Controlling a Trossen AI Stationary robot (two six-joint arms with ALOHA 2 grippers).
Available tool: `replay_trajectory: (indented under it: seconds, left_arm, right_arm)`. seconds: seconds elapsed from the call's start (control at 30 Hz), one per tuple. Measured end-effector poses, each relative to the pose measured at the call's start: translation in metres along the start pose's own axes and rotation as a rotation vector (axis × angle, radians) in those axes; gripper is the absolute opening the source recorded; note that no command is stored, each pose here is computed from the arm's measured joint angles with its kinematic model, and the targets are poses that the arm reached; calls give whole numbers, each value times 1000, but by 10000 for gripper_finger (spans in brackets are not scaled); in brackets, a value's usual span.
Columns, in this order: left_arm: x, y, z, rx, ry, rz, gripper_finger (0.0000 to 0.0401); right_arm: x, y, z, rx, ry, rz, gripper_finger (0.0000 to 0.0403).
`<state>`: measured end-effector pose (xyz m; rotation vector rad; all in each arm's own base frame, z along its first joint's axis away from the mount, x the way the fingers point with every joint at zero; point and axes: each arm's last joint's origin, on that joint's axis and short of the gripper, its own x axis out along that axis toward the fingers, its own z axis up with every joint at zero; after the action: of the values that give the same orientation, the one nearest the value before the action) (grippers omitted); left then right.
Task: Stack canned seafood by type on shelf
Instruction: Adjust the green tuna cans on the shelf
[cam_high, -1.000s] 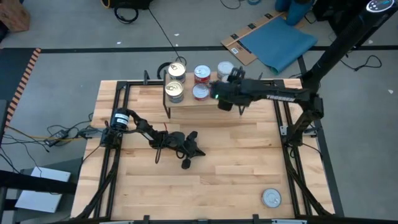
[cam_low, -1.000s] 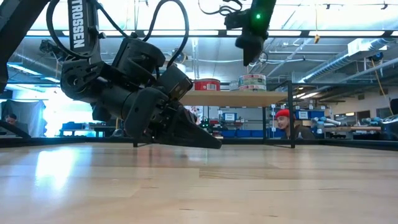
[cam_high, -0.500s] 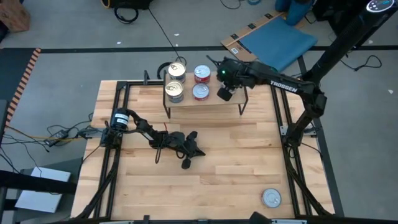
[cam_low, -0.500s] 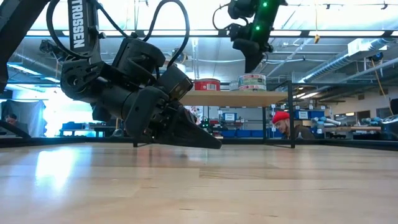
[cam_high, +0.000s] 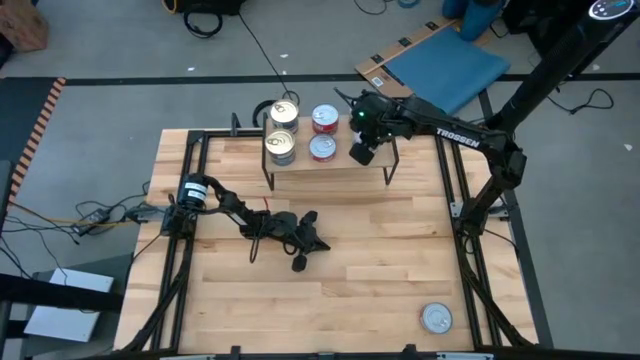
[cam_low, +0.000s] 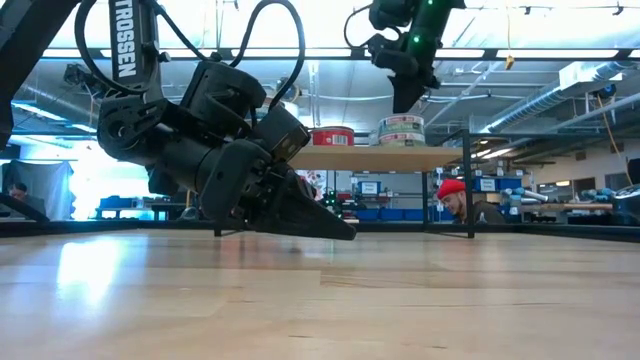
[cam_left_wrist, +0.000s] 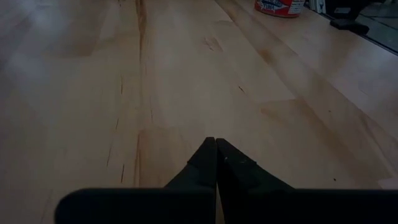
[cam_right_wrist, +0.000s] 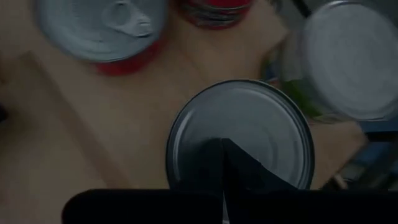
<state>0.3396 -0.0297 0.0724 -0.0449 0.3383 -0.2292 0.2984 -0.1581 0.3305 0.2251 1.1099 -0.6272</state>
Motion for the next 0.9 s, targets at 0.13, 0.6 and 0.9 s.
replay_trajectory:
  seconds: [0.13,0.6,0.9]
  left_arm:
    - [0,0,0,0,0,0,6]
    - [0,0,0,0,-1,1,6]
    - [0,0,0,0,-2,0,6]
  right_arm:
    - [-3,10,-2,-19,6,45,4]
    - [-15,-23,27,54,-225,-155,3]
    - [-6,-69,26,131,-218,-144,5]
